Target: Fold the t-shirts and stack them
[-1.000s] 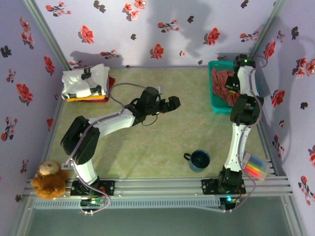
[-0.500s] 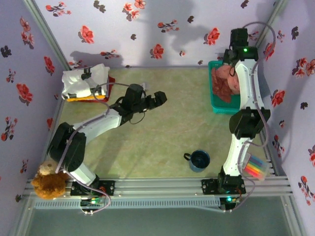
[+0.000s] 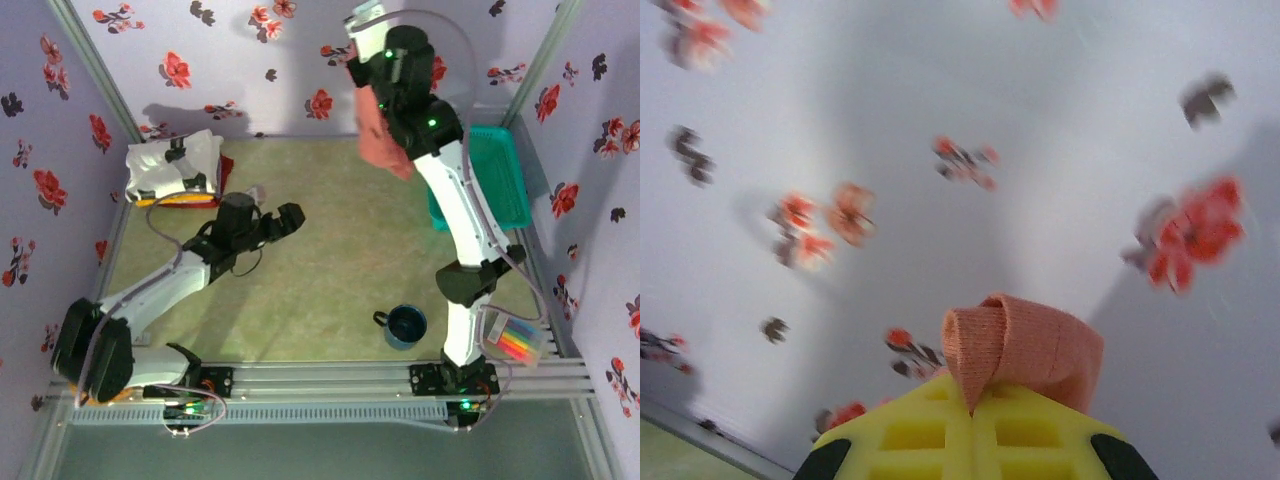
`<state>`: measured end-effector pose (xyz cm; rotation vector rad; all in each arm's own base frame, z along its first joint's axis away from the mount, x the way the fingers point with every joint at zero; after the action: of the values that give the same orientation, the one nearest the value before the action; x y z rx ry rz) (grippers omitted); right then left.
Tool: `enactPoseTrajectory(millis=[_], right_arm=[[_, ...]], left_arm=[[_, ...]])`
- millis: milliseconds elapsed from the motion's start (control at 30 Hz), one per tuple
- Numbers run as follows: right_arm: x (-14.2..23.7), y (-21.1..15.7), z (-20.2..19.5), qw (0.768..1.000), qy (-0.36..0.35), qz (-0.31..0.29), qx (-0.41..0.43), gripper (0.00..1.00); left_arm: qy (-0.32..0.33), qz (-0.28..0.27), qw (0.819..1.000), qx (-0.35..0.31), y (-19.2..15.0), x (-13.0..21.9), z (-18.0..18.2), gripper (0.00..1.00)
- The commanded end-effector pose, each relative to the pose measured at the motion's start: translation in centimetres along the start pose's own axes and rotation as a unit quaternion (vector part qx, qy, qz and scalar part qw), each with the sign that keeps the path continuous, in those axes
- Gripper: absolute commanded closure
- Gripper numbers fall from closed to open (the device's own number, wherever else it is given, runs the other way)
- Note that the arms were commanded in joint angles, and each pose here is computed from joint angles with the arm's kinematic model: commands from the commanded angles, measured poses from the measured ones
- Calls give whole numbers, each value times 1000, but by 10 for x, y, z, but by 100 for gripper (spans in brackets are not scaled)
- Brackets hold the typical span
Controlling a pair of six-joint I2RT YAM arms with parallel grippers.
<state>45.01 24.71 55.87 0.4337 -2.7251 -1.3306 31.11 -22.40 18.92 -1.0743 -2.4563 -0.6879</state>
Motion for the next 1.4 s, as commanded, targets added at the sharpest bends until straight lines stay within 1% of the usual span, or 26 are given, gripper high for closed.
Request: enactPoseTrajectory(millis=[0,33,100,167,200,233,267,367,433,500,533,600,633,767,833,867,1000,1133,1167,1233,1267,1333,1367], right_arm=[[31,50,-22,996,-46,-74,37,100],[30,51,-11,996,-33,-72,31,100],[25,36,10,999,-19,-33,21,100],[19,17,43,1000,6,15,-2,100],[17,7,63,999,23,38,-6,100],[17,-2,79,998,35,61,-8,100],[15,-16,93,995,33,91,-27,100],[10,-63,140,982,67,160,-80,100],[11,-100,160,969,54,215,-107,100],[17,-138,172,953,22,269,-138,100],[21,-159,183,944,20,294,-149,100],[31,-199,203,923,20,348,-164,100],[37,-223,213,907,24,381,-176,100],[56,-296,247,832,78,490,-247,100],[63,-320,252,812,84,520,-251,100],[67,-329,252,806,83,530,-249,100],[75,-358,243,790,65,554,-253,100],[80,-390,245,741,96,592,-302,99],[80,-396,243,733,100,599,-306,96],[81,-402,234,732,92,605,-300,92],[81,-404,230,732,91,605,-300,83],[80,-404,223,730,91,604,-307,61],[79,-401,219,731,93,600,-310,59]], left_arm=[[54,-37,998,21,7,25,41,1],[69,-47,996,24,8,33,53,1],[118,-70,990,29,7,51,82,1],[175,-90,980,27,4,77,111,1],[210,-103,972,31,4,93,124,1],[227,-106,968,23,2,104,130,1],[243,-106,964,12,0,114,137,0],[266,-108,958,-2,-5,135,148,1],[266,-111,957,1,-8,141,153,1],[260,-115,959,9,-9,142,155,0],[257,-116,959,14,-10,141,156,1],[245,-112,963,16,-11,135,152,1],[234,-105,967,12,-11,130,148,1],[210,-59,976,-16,-16,108,132,3],[203,-34,978,-30,-17,96,125,4],[198,-21,979,-37,-19,89,120,4],[182,22,981,-68,-21,65,105,6],[168,69,979,-88,-25,37,85,11],[166,78,979,-92,-26,30,79,11],[160,93,978,-100,-31,17,69,11],[155,99,977,-102,-34,10,64,11],[146,113,977,-104,-42,-4,55,13],[143,121,977,-103,-47,-11,51,14]])
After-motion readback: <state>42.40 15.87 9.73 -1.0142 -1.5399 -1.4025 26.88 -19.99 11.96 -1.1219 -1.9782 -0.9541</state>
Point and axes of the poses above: each hand's point on the last joint's axis, 136 mm out from that joint toward the fingers, its own x axis back along the fingers, its own z axis along the line the jaws close on, y = z × x, the point moved 1 cm from there along x, back along the fingers, and after that the axes turned 15 degrees about x, right-handed, at the moved point
